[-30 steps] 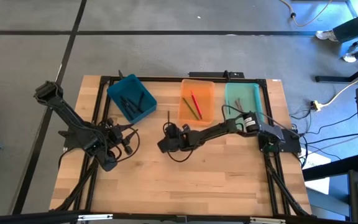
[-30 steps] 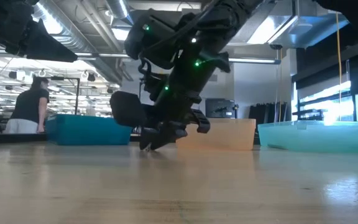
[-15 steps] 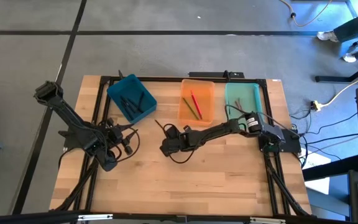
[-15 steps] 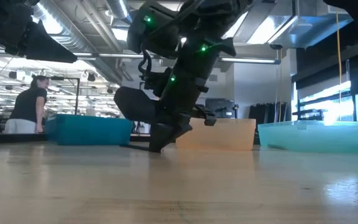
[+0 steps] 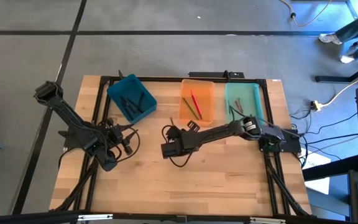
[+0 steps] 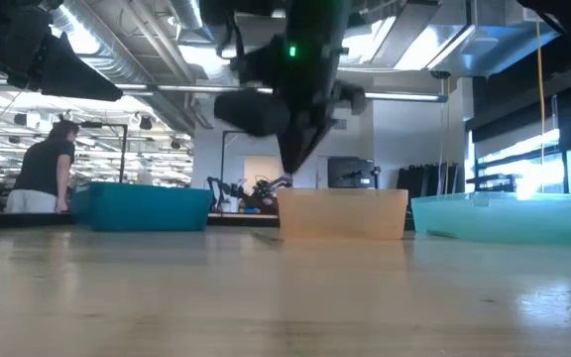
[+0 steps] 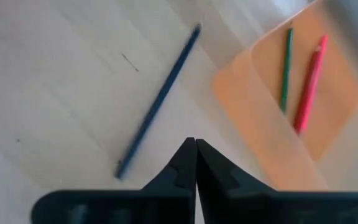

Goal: Sort crayons/erasers/pens/pencils in bins
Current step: Put the dark blue pencil into the orange bin

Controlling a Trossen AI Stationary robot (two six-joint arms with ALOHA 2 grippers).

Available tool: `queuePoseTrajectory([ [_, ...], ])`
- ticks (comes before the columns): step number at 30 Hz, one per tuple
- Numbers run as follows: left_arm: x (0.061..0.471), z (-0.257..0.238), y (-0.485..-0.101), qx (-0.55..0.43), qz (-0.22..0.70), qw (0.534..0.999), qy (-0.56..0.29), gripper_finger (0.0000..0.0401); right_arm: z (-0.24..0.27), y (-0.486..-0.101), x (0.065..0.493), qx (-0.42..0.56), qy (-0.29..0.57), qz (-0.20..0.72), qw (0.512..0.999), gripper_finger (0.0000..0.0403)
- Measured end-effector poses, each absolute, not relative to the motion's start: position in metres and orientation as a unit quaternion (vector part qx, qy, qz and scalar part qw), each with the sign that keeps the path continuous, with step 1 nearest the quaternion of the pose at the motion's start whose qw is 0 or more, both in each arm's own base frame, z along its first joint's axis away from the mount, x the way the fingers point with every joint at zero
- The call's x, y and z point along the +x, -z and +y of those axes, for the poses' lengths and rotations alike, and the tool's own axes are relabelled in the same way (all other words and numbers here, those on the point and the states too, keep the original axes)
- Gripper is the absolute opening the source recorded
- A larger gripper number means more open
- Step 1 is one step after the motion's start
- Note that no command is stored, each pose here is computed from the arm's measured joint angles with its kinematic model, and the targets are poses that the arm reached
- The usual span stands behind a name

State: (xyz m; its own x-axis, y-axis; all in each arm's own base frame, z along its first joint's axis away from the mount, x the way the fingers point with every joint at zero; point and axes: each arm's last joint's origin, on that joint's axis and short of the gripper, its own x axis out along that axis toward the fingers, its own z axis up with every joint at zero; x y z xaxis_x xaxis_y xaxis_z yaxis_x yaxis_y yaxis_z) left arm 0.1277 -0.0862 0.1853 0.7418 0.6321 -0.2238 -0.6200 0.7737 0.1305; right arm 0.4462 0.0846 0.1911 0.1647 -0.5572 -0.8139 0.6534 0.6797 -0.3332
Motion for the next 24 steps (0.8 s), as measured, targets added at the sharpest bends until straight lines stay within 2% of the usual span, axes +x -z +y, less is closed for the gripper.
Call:
queuePoseTrajectory([
  [3,0.128,-0.086,-0.185,0.024,0.128,0.933,-0.336,0.0135,0.090,-0.204,0.445,0.040,0.398,0.507,0.764,0.0006],
  [7,0.128,-0.086,-0.185,0.023,0.128,0.933,-0.336,0.0135,0.086,-0.202,0.447,0.088,0.394,0.512,0.758,0.0026],
  [10,0.128,-0.086,-0.185,0.024,0.128,0.933,-0.336,0.0135,0.077,-0.190,0.453,0.118,0.345,0.538,0.760,0.0049],
  [16,0.128,-0.086,-0.186,0.024,0.120,0.933,-0.339,0.0135,0.052,-0.171,0.454,0.180,0.284,0.599,0.727,0.0113],
  [21,0.128,-0.086,-0.186,0.026,0.116,0.932,-0.341,0.0135,0.033,-0.169,0.465,0.221,0.234,0.588,0.742,0.0161],
  [24,0.128,-0.086,-0.186,0.028,0.115,0.932,-0.342,0.0135,0.027,-0.167,0.468,0.239,0.229,0.583,0.742,0.0174],
])
